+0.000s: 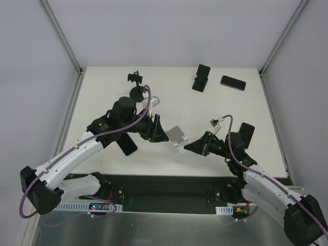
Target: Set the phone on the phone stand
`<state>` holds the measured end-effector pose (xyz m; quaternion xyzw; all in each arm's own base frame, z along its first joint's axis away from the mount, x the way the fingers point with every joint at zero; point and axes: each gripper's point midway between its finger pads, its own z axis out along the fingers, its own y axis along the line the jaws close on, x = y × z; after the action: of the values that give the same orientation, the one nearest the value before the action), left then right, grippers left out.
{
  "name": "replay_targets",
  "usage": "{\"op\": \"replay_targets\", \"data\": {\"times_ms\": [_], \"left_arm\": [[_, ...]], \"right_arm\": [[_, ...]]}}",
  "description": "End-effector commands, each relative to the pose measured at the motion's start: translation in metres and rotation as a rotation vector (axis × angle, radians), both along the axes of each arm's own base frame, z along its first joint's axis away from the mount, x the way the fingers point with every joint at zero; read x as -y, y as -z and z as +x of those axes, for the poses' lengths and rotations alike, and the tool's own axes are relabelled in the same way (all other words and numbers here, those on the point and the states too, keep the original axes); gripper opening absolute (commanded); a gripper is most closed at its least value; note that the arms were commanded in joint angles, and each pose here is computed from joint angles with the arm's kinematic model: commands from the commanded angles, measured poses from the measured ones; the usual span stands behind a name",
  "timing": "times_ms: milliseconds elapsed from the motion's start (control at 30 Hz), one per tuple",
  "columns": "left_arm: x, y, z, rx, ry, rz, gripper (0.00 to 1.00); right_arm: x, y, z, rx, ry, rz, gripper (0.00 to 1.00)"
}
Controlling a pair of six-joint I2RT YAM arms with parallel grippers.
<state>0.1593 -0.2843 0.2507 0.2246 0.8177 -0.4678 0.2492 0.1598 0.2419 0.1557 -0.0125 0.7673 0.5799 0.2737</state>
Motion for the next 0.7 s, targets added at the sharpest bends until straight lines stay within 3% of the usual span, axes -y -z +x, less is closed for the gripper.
{"op": "replay_targets", "data": {"times_ms": [0, 667], "left_arm": [[0.008, -0.002, 0.006, 0.013, 0.008, 0.000, 0.47], [0.034, -0.019, 0.023, 0.069, -0.034, -0.216, 0.27]], "right_arm": [[-0.006, -0.048, 0.008, 0.133, -0.011, 0.094, 0.01], [-0.002, -0.051, 0.012, 0.124, 0.041, 0.113, 0.01]]}}
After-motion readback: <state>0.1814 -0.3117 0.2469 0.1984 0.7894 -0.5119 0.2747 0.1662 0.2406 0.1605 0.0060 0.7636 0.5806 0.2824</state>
